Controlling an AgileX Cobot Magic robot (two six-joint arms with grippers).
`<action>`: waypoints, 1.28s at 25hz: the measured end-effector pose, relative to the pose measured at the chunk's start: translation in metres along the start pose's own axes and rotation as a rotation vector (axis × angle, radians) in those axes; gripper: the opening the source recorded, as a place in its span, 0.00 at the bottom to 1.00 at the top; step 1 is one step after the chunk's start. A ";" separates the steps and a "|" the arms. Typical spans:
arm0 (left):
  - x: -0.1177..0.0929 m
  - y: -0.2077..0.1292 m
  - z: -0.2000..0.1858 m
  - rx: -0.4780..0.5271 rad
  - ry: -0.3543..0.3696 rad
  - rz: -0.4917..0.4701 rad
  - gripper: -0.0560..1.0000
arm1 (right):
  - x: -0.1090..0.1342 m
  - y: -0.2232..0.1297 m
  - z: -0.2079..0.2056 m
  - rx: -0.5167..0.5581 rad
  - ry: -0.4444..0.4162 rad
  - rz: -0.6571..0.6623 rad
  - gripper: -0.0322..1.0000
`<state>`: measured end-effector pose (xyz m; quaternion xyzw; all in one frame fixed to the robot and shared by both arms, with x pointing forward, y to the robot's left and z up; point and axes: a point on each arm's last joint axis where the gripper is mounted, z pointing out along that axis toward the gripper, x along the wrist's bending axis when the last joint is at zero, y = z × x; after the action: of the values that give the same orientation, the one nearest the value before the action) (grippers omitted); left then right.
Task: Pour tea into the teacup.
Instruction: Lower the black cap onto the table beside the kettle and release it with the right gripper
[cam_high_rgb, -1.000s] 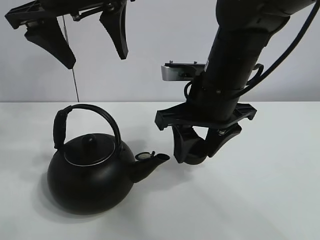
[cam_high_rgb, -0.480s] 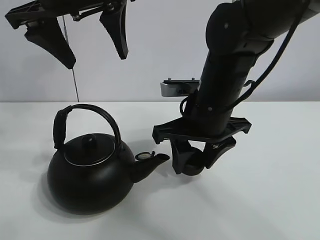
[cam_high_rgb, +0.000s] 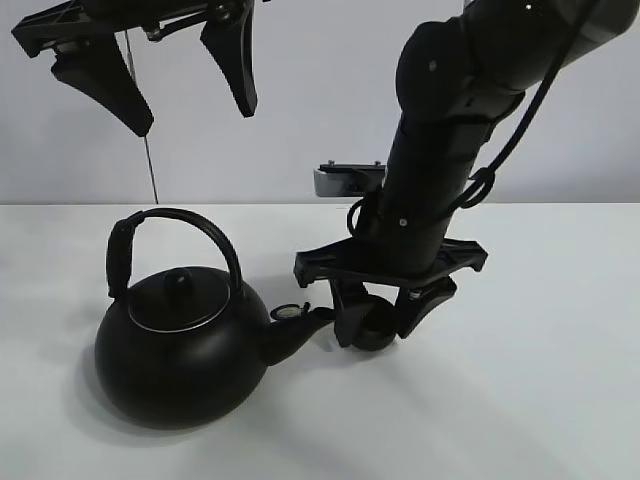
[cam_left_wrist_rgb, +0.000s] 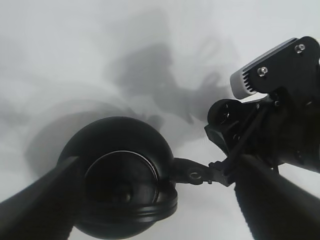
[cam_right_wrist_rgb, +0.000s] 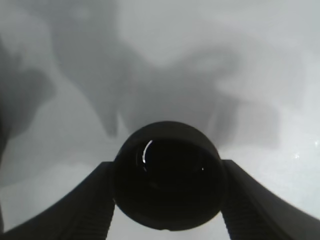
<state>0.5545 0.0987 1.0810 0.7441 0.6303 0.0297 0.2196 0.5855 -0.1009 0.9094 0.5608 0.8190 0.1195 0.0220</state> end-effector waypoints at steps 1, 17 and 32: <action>0.000 0.000 0.000 0.000 0.000 0.000 0.62 | 0.000 -0.001 0.003 0.009 0.001 0.005 0.42; 0.000 0.001 0.000 -0.012 -0.005 0.000 0.62 | 0.001 -0.002 0.007 0.030 0.011 0.019 0.43; -0.001 0.001 0.000 -0.016 -0.006 0.000 0.62 | 0.002 -0.003 -0.005 0.031 0.023 0.027 0.51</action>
<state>0.5558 0.0980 1.0817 0.7423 0.6293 0.0326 0.2276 0.5812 -0.1004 0.9136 0.5707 0.8133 0.1135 0.0021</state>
